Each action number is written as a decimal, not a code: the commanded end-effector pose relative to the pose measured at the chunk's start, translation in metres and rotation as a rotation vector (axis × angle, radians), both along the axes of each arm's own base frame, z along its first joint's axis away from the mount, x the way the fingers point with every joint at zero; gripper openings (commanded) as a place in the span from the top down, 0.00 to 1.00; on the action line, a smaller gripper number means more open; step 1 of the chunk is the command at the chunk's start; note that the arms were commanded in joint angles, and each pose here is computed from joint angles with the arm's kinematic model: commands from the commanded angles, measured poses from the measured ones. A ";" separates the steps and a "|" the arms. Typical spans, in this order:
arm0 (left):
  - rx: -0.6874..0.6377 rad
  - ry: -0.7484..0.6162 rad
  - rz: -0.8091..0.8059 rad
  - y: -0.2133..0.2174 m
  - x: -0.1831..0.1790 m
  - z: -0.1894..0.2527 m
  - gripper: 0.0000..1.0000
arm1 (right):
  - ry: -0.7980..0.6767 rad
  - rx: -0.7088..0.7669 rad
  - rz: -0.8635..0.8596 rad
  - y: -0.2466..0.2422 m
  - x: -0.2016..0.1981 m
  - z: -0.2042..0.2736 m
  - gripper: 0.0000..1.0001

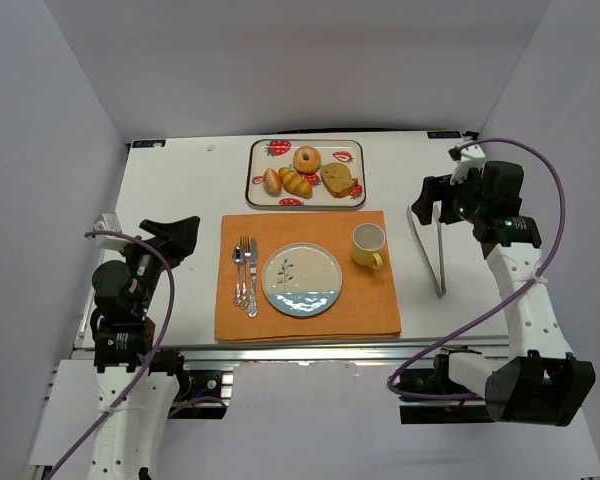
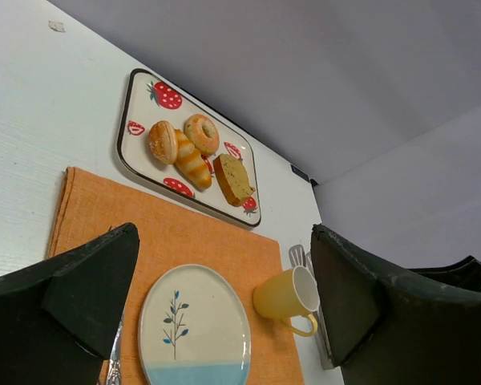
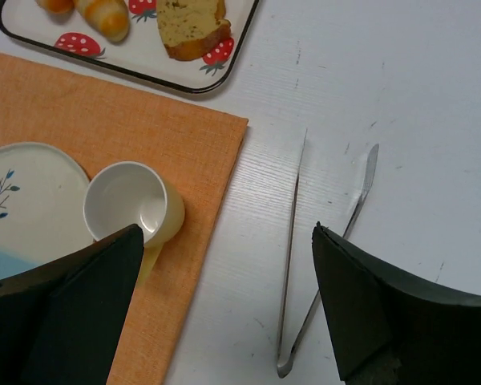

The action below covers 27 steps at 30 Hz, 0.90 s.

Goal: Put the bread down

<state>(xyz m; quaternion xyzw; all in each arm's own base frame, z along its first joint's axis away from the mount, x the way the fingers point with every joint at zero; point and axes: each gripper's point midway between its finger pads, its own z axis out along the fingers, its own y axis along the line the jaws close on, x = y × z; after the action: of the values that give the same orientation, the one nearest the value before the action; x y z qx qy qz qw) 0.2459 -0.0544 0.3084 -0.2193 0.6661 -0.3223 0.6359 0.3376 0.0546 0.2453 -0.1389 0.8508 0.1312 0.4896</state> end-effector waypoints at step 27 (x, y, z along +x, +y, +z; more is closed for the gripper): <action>0.053 0.134 -0.067 -0.009 0.021 -0.037 0.23 | 0.047 -0.152 0.292 0.001 -0.001 -0.053 0.11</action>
<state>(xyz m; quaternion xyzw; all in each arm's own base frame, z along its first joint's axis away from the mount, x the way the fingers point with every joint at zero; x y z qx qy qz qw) 0.2695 -0.0599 0.2741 -0.2193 0.7139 -0.3131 0.5866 0.3204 0.0687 0.1814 -0.3178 0.8332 0.1558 0.4249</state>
